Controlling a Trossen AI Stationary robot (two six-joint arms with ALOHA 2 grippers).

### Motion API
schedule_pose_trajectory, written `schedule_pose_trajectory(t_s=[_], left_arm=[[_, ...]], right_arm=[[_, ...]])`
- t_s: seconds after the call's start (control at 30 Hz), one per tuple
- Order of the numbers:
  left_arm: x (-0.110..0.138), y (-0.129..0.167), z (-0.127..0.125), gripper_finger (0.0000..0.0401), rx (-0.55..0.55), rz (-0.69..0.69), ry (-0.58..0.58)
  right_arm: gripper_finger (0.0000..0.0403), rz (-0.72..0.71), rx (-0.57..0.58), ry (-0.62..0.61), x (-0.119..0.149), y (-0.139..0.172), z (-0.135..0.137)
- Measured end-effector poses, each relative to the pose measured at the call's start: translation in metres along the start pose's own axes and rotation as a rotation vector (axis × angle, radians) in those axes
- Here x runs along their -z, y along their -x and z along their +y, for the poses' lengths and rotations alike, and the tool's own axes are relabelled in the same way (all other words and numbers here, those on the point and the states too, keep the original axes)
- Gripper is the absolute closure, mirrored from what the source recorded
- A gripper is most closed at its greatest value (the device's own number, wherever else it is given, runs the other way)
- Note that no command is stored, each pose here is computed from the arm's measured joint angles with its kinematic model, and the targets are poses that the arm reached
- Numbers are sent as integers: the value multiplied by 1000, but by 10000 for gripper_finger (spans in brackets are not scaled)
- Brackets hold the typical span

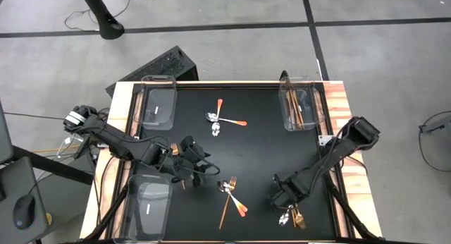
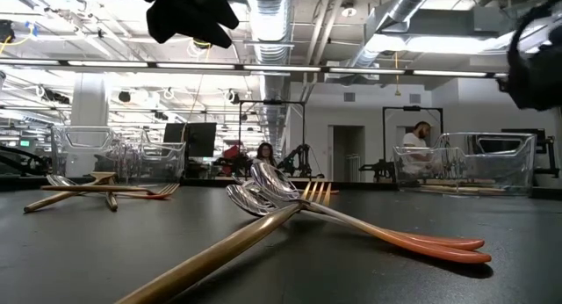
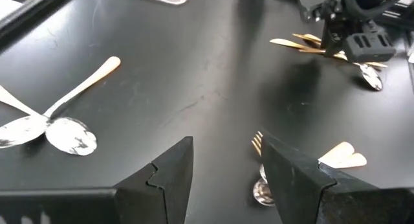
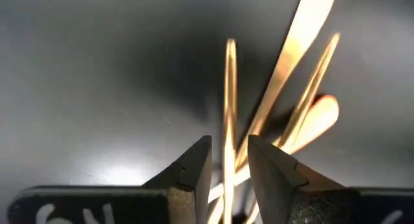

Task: Sort silverware by color (type)
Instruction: Put the gold table knife into the top right transparent bin

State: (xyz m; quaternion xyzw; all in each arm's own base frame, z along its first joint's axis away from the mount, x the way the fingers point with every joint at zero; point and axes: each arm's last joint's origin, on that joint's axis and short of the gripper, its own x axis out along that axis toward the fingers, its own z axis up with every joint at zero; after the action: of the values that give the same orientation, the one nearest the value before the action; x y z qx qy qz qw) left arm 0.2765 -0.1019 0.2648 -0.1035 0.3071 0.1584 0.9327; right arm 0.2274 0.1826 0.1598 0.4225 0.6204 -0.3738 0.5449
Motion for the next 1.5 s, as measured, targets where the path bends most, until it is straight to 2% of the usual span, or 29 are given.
schedule_pose_trajectory(t_s=[0.27,0.53,0.67,0.83,0.9,1.07,1.37,1.5], left_arm=[[1,1,-1,232,5,7,7],[1,1,-1,232,0,4,-1],[1,1,-1,232,1,4,-1],[1,1,-1,232,4,6,-1],[1,1,-1,232,4,6,-1],[1,1,-1,232,3,6,-1],[1,1,0,232,-17,-7,-5],[0,0,1,232,-23,-8,-8]], right_arm=[[281,54,-191,129,11,-2,19],[281,23,-51,98,6,-4,6],[281,23,-53,103,4,-4,7],[281,59,-243,201,10,-1,24],[281,53,-267,206,11,0,26],[281,34,-219,187,9,-1,22],[281,-23,21,82,1,-4,-1],[281,-25,57,53,-6,-11,-7]])
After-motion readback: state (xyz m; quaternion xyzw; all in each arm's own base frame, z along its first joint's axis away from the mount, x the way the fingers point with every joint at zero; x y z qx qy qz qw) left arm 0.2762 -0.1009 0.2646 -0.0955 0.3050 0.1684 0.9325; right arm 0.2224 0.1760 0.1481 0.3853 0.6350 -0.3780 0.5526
